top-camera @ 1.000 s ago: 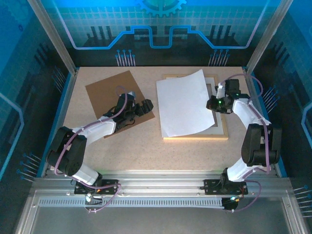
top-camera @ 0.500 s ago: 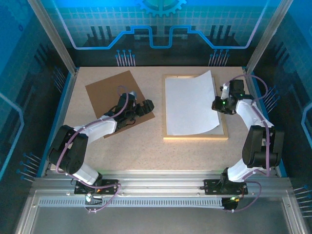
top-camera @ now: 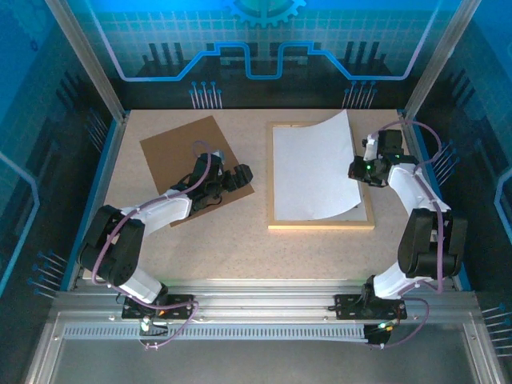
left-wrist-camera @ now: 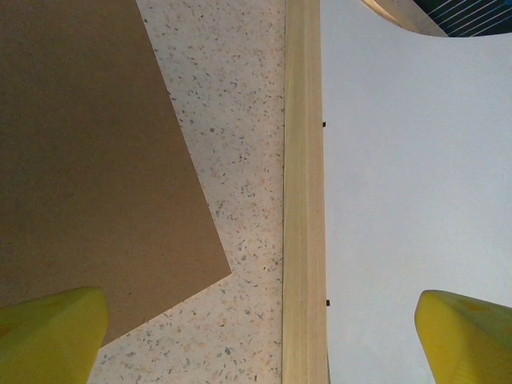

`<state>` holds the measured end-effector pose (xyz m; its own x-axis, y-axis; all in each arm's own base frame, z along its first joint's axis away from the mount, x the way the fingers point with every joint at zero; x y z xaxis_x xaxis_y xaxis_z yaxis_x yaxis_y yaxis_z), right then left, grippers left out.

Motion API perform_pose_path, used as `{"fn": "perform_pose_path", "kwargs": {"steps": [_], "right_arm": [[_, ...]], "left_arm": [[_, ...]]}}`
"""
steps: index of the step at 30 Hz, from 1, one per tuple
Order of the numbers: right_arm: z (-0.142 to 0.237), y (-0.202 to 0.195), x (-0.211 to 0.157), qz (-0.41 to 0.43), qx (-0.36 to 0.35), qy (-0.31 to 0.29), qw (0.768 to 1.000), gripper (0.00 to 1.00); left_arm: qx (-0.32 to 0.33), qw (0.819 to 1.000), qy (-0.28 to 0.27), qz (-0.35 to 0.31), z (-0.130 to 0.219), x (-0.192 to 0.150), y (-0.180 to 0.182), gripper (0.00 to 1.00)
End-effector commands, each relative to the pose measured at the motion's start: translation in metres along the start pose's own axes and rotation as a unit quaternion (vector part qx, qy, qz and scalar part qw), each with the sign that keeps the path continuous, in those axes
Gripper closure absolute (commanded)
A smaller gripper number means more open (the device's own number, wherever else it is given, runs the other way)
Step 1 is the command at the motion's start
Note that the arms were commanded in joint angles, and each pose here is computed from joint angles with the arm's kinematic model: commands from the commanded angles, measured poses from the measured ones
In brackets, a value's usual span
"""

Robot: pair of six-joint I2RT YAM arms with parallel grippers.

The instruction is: Put the photo into the frame

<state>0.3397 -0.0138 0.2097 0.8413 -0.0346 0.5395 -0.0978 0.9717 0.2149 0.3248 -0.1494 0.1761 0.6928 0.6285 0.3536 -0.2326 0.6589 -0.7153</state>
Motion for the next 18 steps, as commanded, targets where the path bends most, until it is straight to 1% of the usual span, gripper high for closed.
{"fn": "perform_pose_path", "kwargs": {"steps": [1, 18], "right_arm": [[0.006, -0.003, -0.002, 0.0, -0.001, -0.011, 1.0, 1.0], [-0.005, 0.003, 0.001, 0.002, 0.058, -0.021, 0.998, 1.0]], "left_arm": [[-0.01, 1.0, 0.005, -0.009, 0.004, 0.003, -0.004, 0.01], [-0.013, 1.0, 0.002, -0.011, 0.009, 0.004, -0.006, 0.01]]}}
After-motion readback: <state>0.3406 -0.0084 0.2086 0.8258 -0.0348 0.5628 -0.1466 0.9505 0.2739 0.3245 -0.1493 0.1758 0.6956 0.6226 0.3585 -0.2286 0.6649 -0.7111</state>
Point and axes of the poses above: each hand's point on the last joint's axis, 136 mm out from that joint toward the fingers, its own z axis back along the fingers, its own y axis along the line the jaws close on, x = y × z, the point moved 10 cm from there along z, back along the fingers, and after that the axes turned 13 degrees about z, right-handed, at the moved point
